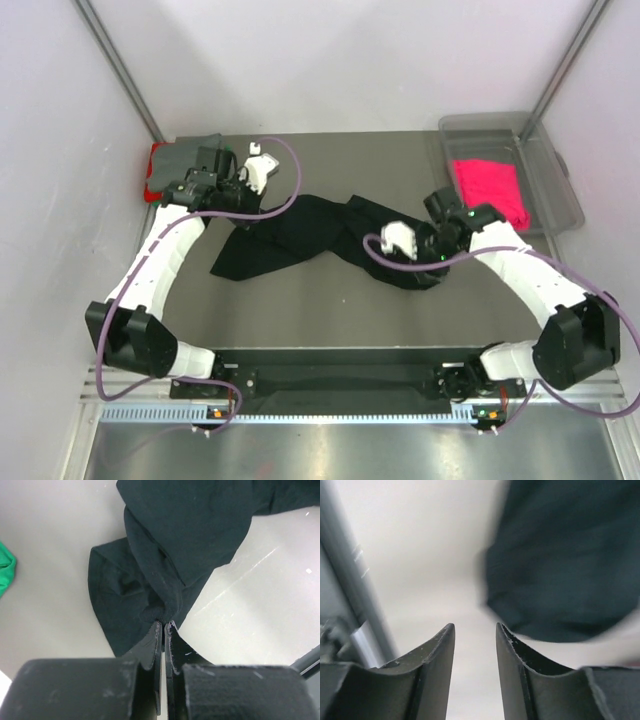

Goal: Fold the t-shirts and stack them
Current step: Flatten the tshirt out

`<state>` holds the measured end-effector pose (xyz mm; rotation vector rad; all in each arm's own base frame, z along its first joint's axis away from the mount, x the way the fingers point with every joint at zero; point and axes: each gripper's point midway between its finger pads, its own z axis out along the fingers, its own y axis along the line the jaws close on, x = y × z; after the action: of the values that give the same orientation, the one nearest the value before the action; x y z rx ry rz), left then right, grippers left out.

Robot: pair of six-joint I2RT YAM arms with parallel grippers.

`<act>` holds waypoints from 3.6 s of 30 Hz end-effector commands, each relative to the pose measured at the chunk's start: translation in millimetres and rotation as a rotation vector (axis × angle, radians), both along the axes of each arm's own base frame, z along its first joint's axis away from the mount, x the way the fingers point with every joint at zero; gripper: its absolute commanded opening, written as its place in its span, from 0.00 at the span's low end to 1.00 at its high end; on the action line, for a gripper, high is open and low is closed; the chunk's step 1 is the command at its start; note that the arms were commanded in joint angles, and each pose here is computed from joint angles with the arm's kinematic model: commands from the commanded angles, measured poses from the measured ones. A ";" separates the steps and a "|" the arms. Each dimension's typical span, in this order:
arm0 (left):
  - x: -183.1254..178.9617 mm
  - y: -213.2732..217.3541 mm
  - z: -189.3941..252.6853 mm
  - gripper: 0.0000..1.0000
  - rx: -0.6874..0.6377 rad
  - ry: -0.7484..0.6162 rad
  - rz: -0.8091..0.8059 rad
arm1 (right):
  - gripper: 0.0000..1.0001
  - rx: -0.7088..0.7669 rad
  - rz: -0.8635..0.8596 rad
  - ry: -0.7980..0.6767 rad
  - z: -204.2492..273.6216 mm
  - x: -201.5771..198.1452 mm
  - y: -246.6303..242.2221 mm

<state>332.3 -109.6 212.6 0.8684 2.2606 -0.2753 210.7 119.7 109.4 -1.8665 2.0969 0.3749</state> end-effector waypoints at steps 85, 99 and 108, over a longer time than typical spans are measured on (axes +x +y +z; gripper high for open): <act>22.2 10.8 39.9 0.00 -0.042 -0.236 0.066 | 0.13 0.174 -0.682 -0.620 114.0 290.6 19.5; 3.3 -0.5 9.9 0.00 -0.115 -0.179 0.043 | 0.44 0.292 -0.116 -0.285 73.6 230.0 84.2; -5.4 1.3 -7.2 0.00 -0.119 -0.149 0.038 | 0.54 0.253 0.003 -0.170 39.6 270.7 128.4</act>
<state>322.5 -104.9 194.5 0.7774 2.1603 -0.2912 507.3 238.5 183.2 -1.5675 1.7959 0.3407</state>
